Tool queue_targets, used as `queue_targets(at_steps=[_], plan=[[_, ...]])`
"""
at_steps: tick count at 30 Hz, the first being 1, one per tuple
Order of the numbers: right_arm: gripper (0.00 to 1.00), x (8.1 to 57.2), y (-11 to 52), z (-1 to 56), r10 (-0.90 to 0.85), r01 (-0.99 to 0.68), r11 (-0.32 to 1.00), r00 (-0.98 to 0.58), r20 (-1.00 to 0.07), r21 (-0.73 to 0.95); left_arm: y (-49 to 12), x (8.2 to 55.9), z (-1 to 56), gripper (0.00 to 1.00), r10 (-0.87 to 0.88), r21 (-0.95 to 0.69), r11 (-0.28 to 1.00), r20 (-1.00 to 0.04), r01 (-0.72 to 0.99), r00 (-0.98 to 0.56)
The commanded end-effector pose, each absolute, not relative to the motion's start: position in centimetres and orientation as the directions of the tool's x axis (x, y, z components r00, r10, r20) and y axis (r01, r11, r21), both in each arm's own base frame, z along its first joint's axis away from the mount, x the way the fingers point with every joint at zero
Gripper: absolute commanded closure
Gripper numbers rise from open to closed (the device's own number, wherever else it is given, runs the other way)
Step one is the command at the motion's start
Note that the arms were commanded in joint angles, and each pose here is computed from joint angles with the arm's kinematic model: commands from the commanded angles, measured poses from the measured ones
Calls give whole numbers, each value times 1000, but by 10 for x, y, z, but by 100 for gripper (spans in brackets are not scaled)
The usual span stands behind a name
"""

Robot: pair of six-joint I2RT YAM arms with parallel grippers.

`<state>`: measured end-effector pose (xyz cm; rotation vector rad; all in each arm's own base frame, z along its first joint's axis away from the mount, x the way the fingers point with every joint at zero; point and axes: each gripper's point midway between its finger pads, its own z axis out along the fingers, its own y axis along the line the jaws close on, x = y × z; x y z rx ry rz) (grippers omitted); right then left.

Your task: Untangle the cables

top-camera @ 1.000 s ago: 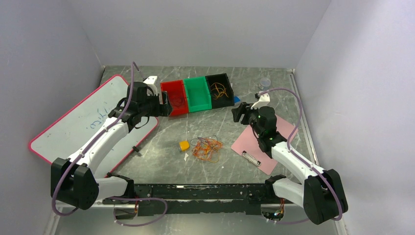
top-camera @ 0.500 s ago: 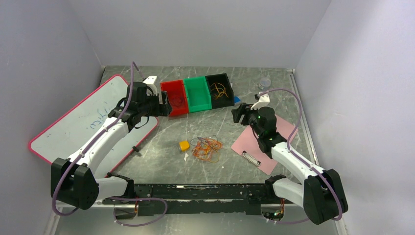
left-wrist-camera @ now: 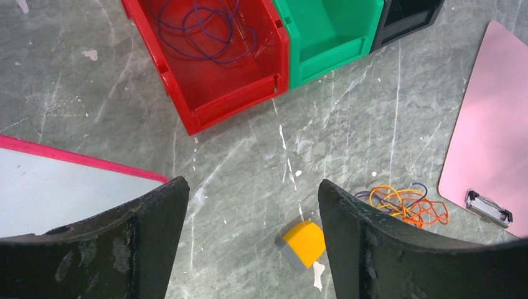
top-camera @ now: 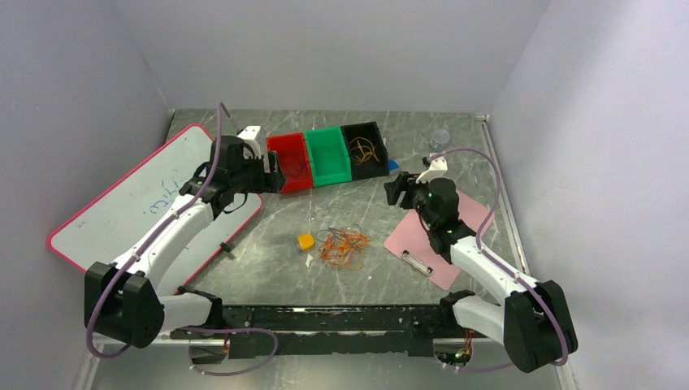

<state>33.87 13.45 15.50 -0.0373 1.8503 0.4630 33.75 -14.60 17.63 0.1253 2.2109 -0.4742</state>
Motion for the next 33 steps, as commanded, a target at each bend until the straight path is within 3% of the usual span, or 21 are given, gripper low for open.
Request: queue_targets(at_steps=[1, 18, 29, 33], plan=[[30, 339, 136, 160, 200, -270, 919, -304, -931, 286, -144, 345, 186, 20, -77, -286, 921, -797, 263, -599], [30, 341, 135, 159, 210, -248, 921, -333, -919, 300, -144, 345, 186, 20, -81, -289, 921, -798, 261, -597], [33, 323, 167, 134, 145, -208, 933, -528, -837, 293, -152, 340, 185, 20, -107, -342, 899, -779, 275, -617], [34, 301, 199, 128, 69, -269, 925, -577, -814, 269, -164, 333, 183, 20, -126, -403, 864, -755, 303, -644]])
